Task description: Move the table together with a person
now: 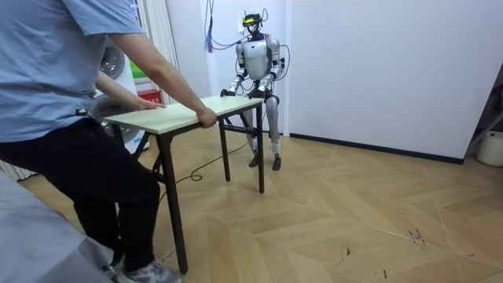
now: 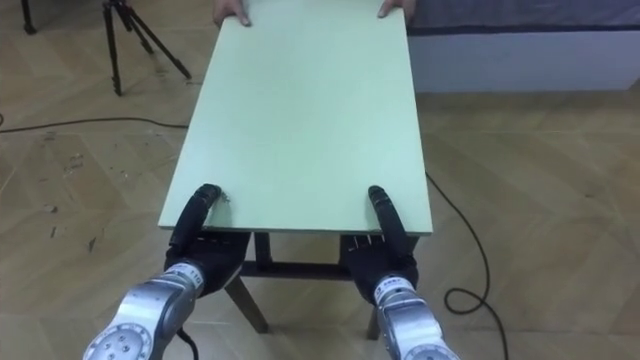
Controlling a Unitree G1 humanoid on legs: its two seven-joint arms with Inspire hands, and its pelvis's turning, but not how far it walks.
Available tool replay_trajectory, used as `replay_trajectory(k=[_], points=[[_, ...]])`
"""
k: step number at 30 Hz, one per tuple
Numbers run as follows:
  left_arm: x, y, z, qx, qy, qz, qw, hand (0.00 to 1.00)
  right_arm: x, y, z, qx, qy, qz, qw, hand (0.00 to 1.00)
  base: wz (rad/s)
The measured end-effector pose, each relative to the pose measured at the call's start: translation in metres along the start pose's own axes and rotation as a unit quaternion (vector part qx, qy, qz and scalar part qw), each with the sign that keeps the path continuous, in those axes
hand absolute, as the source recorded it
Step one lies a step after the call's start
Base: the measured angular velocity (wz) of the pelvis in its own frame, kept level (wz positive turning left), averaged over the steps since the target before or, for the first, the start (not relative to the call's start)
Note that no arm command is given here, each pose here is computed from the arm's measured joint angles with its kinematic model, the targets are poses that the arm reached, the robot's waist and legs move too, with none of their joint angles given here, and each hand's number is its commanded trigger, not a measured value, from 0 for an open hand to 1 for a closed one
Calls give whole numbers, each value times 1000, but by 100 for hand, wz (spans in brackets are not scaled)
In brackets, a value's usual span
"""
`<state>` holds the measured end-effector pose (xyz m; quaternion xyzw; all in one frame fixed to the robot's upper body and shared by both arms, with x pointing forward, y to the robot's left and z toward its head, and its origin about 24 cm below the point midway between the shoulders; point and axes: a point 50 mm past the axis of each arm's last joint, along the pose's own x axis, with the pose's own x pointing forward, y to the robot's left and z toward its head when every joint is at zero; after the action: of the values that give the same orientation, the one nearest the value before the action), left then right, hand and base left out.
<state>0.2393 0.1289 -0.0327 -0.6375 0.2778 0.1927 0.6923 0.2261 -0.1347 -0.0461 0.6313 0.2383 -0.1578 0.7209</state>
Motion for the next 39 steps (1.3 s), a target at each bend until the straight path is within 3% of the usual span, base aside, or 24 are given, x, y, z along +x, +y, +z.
replay_trajectory(k=[10,29,39], points=[[-6,-3,-1,7,-1,-23,1000,100,-9,6,2,-2,-5,21,1000,100,2],[-48,41,-2,37,-41,-60,997,100,-40,-16,-14,-24,20,51,998,100,-8],[-50,31,-18,68,-34,-91,993,100,-47,-19,-6,-11,-22,66,998,100,14]])
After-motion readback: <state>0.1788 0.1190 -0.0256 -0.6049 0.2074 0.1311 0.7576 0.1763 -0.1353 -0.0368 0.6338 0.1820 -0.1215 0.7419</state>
